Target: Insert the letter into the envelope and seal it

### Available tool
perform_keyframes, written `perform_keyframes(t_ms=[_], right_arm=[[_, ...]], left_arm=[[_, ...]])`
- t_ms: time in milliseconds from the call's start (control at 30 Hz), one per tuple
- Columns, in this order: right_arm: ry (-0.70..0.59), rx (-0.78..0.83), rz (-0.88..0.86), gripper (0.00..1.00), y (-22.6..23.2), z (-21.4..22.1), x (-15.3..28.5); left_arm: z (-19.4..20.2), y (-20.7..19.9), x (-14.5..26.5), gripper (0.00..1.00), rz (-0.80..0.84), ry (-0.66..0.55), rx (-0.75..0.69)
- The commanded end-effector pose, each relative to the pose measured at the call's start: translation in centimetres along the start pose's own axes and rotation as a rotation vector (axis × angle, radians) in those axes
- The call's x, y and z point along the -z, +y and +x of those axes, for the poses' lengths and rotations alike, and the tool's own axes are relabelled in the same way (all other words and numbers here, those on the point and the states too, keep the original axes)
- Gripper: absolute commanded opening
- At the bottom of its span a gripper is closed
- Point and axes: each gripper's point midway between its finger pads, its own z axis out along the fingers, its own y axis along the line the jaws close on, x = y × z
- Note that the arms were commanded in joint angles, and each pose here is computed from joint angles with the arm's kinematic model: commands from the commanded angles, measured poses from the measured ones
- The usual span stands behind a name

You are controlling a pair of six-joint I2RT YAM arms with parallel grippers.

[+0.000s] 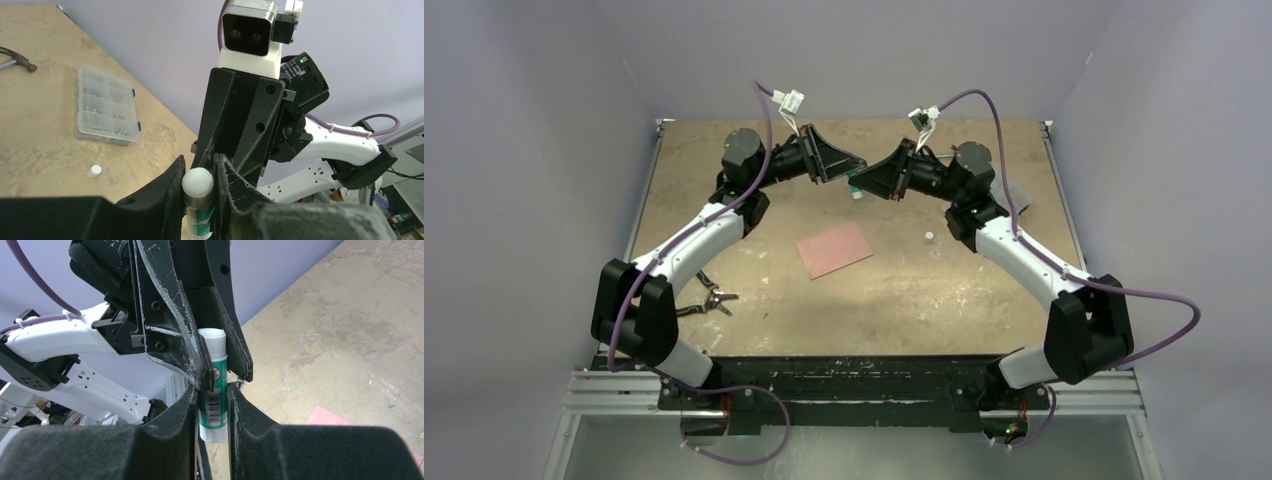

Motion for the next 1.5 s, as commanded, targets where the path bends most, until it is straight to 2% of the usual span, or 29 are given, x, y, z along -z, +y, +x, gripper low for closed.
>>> perform_keyframes(t_ms=[0,100,167,300,400,533,633,700,767,867,900,967,1033,1133,1233,1467], right_arm=[[-0.062,0.043,-0.033,0.18,1.5,-2.3,-0.3],[-0.046,0.035,-0.012,0.42,0.9,-1.6,-0.1],[-0.048,0.041,0.000,0.53,0.5,-1.0,0.2],[-0.014,0.040,-0.003,0.56,0.3,0.4,0.6],[0.004,0.030,-0.007,0.51,0.2,1.0,0.7],[-0.001,0.027,-0.032,0.37,0.6,0.7,0.6],[0.001,0.018,-0.073,0.15,1.3,0.4,0.3],[-0.014,0.010,-0.088,0.04,1.6,0.0,0.1],[-0.038,0.002,-0.097,0.02,1.9,-0.5,0.1],[-0.079,-0.018,-0.111,0.00,2.3,-1.3,0.0],[-0.088,-0.023,-0.120,0.00,2.5,-1.5,0.0],[-0.096,-0.031,-0.140,0.00,2.7,-1.6,0.0],[-0.090,-0.029,-0.154,0.00,2.9,-1.4,-0.1],[-0.092,-0.035,-0.151,0.00,2.7,-1.4,-0.2],[-0.103,-0.035,-0.151,0.00,2.8,-1.7,-0.3],[-0.135,-0.065,-0.168,0.00,2.8,-2.3,-0.6]], left_arm=[[-1.4,-2.8,0.3,0.00,0.055,-0.016,-0.025],[-2.3,-3.6,0.1,0.00,0.068,-0.020,-0.033],[-2.7,-3.8,0.0,0.00,0.060,-0.020,-0.045],[-2.9,-3.4,0.0,0.00,0.040,-0.015,-0.054],[-3.0,-3.1,0.0,0.00,0.033,-0.017,-0.047],[-3.0,-3.2,0.1,0.00,0.034,-0.018,-0.047],[-3.0,-3.0,0.1,0.00,0.027,-0.020,-0.039],[-3.0,-3.1,0.1,0.25,0.025,-0.021,-0.034],[-2.9,-3.1,0.2,0.45,0.022,-0.023,-0.034],[-2.6,-3.3,0.6,0.58,0.026,-0.030,-0.039],[-2.5,-3.4,0.7,0.59,0.031,-0.033,-0.042],[-2.4,-3.6,0.8,0.56,0.042,-0.041,-0.039],[-2.4,-3.7,0.8,0.43,0.059,-0.048,-0.020],[-2.3,-4.2,0.8,0.30,0.108,-0.061,0.018],[-2.0,-4.6,1.1,0.26,0.148,-0.081,0.041],[-1.8,-4.9,1.2,0.26,0.173,-0.078,0.045]])
